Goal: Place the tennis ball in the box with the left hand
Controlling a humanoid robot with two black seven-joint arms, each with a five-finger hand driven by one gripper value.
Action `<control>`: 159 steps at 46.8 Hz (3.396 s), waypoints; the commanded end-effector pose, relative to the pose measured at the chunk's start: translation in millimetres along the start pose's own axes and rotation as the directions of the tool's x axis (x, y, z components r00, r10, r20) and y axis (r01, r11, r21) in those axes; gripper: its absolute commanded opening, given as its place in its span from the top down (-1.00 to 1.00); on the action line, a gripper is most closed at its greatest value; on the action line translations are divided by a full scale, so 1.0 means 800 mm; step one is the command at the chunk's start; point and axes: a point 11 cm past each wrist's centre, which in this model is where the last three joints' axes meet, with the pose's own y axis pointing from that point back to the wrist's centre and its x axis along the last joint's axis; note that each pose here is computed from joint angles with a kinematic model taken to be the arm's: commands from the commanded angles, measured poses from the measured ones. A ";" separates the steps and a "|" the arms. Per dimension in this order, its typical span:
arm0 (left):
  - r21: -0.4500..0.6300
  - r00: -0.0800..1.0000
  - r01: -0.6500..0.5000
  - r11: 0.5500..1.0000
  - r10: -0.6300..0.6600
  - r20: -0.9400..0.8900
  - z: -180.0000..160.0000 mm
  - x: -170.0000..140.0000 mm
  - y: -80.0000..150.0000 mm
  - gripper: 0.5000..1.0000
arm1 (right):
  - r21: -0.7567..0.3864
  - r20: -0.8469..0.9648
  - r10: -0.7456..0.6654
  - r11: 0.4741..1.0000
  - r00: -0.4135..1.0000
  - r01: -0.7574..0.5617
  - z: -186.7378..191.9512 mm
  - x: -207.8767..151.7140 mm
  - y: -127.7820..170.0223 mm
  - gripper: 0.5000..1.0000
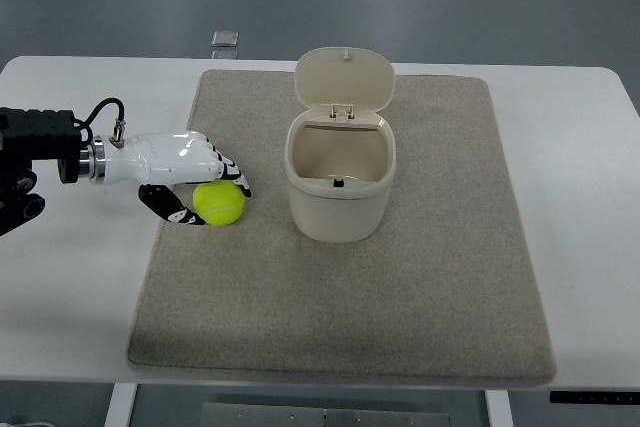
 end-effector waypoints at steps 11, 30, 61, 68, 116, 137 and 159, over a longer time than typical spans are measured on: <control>0.016 0.935 -0.269 0.963 0.257 0.246 -0.009 0.047 0.061 1.00 | 0.000 0.000 0.000 1.000 1.000 0.000 0.000 0.000 0.000 -0.60; -0.143 0.849 -0.378 0.915 0.404 0.341 0.038 0.077 0.054 1.00 | 0.000 0.000 0.000 1.000 1.000 0.000 0.000 0.000 0.000 -0.60; -0.287 0.869 -0.347 0.893 0.421 0.261 0.090 0.128 -0.030 1.00 | 0.000 0.000 0.000 1.000 1.000 0.000 0.000 0.000 0.000 -0.60; -0.279 0.874 -0.341 0.898 0.412 0.259 0.087 0.135 -0.042 0.88 | 0.000 0.000 0.000 1.000 1.000 0.000 0.000 0.000 0.000 -0.60; -0.283 0.905 -0.298 0.912 0.364 0.219 0.092 0.125 -0.060 -0.95 | 0.000 0.000 0.000 1.000 1.000 0.000 0.000 0.000 0.000 -0.60; -0.201 0.949 -0.263 0.944 0.290 0.122 0.054 0.118 0.020 -0.94 | 0.000 0.000 0.000 1.000 1.000 0.000 0.000 0.000 0.000 -0.60; 0.040 0.840 -0.425 0.904 0.410 -0.355 -0.017 0.122 0.069 -0.96 | 0.000 0.000 0.000 1.000 1.000 0.000 0.000 0.000 0.000 -0.60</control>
